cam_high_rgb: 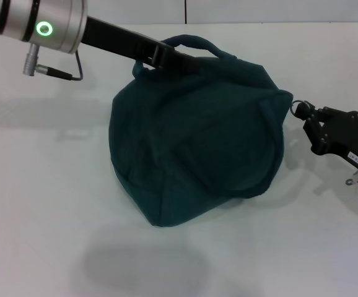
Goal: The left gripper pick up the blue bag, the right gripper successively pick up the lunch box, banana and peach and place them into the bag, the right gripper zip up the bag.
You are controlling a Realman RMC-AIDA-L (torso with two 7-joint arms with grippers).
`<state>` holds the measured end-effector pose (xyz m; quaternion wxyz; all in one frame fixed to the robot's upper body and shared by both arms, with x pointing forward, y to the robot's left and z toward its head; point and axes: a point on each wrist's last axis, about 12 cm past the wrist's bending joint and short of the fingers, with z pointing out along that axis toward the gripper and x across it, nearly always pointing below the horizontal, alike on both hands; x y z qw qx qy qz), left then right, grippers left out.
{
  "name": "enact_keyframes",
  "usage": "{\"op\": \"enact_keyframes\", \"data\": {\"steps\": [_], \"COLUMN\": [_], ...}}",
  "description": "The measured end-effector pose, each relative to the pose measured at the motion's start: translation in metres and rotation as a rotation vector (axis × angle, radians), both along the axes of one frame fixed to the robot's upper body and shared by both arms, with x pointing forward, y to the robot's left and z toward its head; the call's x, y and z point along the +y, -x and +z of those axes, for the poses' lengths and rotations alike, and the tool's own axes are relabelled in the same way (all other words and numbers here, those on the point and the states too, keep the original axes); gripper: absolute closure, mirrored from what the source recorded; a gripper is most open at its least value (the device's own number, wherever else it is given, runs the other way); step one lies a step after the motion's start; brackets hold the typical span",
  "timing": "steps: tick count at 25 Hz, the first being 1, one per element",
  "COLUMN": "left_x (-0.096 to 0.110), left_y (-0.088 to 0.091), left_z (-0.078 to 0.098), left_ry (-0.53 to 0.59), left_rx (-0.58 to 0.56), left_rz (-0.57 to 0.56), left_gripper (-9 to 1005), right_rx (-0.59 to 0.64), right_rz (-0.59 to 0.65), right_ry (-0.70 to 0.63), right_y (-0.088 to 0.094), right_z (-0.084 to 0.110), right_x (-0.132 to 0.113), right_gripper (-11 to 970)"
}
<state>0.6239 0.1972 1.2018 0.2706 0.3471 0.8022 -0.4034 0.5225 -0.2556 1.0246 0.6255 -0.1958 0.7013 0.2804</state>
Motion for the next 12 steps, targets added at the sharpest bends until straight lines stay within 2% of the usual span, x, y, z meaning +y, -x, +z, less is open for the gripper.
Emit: {"op": "enact_keyframes", "data": {"steps": [4,10,12], "left_x": [0.008,0.030,0.044], "left_y": [0.000,0.013,0.022], "left_z": [0.000,-0.004,-0.009], "left_ry": [0.057,0.249,0.308], "left_rx": [-0.027,-0.151,-0.217], "left_rz": [0.030,0.049,0.071], "left_gripper": [929,922,795], "right_rx": [-0.030,-0.070,-0.084], "right_rz": [0.013,0.021,0.013], "right_ry": [-0.042,-0.095,-0.110], "right_y": [0.005,0.014,0.017], "right_z": [0.004,0.009,0.010], "right_x": [0.000,-0.004,-0.006], "right_gripper": [950,942,939]}}
